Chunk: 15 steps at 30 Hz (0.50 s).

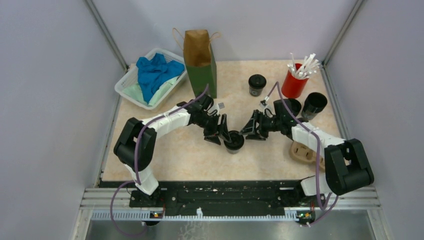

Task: Pack the takeout coffee
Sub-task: Close the cup lid on the coffee cup.

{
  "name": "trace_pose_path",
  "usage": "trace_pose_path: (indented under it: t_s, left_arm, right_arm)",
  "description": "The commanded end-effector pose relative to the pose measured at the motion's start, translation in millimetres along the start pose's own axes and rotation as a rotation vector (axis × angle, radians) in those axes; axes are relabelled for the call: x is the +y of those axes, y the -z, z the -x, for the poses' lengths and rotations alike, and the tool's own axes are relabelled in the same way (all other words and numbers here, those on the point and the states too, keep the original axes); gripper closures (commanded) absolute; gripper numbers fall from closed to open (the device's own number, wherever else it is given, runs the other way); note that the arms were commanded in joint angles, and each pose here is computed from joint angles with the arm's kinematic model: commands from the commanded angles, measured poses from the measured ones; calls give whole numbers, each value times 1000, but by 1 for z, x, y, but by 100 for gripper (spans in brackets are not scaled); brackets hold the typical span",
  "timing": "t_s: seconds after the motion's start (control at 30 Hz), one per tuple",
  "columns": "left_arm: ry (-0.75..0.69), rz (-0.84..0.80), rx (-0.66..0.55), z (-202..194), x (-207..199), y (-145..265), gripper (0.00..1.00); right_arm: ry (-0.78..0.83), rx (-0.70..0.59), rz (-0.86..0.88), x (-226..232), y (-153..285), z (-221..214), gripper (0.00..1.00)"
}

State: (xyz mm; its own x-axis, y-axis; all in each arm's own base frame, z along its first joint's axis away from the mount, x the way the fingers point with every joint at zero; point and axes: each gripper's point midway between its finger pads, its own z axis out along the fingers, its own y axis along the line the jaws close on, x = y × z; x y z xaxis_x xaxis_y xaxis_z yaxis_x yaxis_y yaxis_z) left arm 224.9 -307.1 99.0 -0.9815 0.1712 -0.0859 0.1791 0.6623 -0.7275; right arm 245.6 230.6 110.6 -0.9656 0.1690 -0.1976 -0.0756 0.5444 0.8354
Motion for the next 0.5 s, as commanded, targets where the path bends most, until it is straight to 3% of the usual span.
trace_pose_path:
  t_s: [0.0, 0.23, 0.47]
  left_arm:
    - [-11, 208, -49, 8, 36, 4, 25]
    - [-35, 144, -80, 20, 13, 11, 11]
    - [3, 183, -39, 15, 39, -7, 23]
  right_arm:
    - [15, 14, -28, 3, 8, -9, 38]
    - [23, 29, 18, 4, -2, -9, 27]
    - [-50, 41, -19, -43, -32, -18, 28]
